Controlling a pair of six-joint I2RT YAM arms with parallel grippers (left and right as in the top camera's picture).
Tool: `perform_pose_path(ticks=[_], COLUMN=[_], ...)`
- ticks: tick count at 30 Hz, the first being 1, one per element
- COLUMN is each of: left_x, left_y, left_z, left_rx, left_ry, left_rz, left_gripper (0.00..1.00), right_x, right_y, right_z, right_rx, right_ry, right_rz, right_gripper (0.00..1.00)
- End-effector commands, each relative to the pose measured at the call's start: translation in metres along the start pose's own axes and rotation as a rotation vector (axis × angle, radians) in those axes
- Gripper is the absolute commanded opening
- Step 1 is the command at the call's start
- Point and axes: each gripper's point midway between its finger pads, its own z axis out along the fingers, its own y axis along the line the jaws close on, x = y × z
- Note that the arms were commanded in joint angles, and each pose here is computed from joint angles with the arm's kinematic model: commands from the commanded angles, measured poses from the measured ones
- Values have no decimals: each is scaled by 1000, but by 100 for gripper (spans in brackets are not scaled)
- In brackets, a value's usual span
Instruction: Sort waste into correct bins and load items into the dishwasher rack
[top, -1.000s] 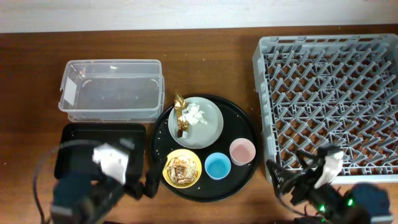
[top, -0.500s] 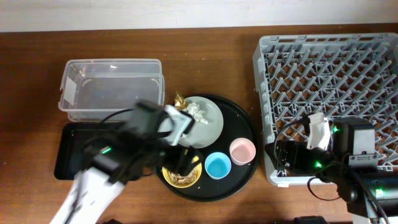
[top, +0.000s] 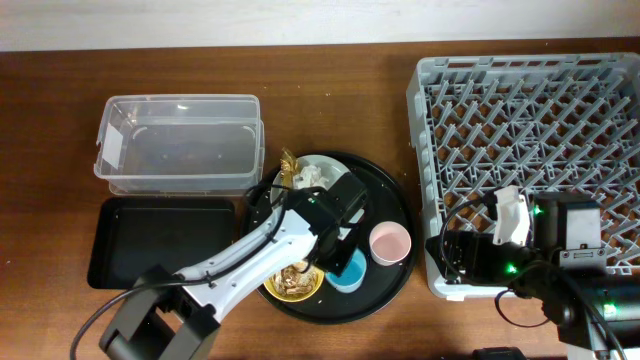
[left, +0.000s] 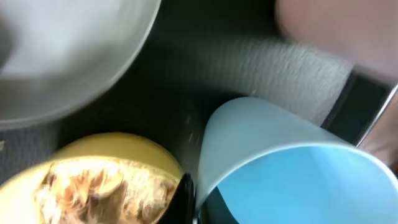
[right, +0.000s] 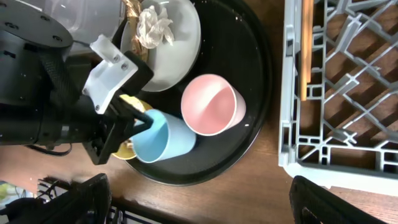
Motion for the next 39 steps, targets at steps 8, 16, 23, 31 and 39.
perform_pose_path(ticks=[8,16,23,31,39], left_x=[-31,0,-2,-5,-3], left_y=[-1,-44,-59,-58,-14], left_z=[-223,-288,-277,-280,-210], left_rx=[729,1125,1074,1066,690], left_ry=[-571,-634,-616,-639,-473], left_rz=[-15,235,278,300,13], left_gripper=[0,0,0,23,73], right_x=[-2,-15,11,14,-41], right_y=[86,148,184,190,-8], right_z=[-26,-80,-83,-66,-45], right_rx=[-498,-920,-1028,-945,213], right_ry=[-47,-187,-109,-116,-288], right_rz=[-323,-558,-692,-727,-124], right_gripper=[86,84,74,46,46])
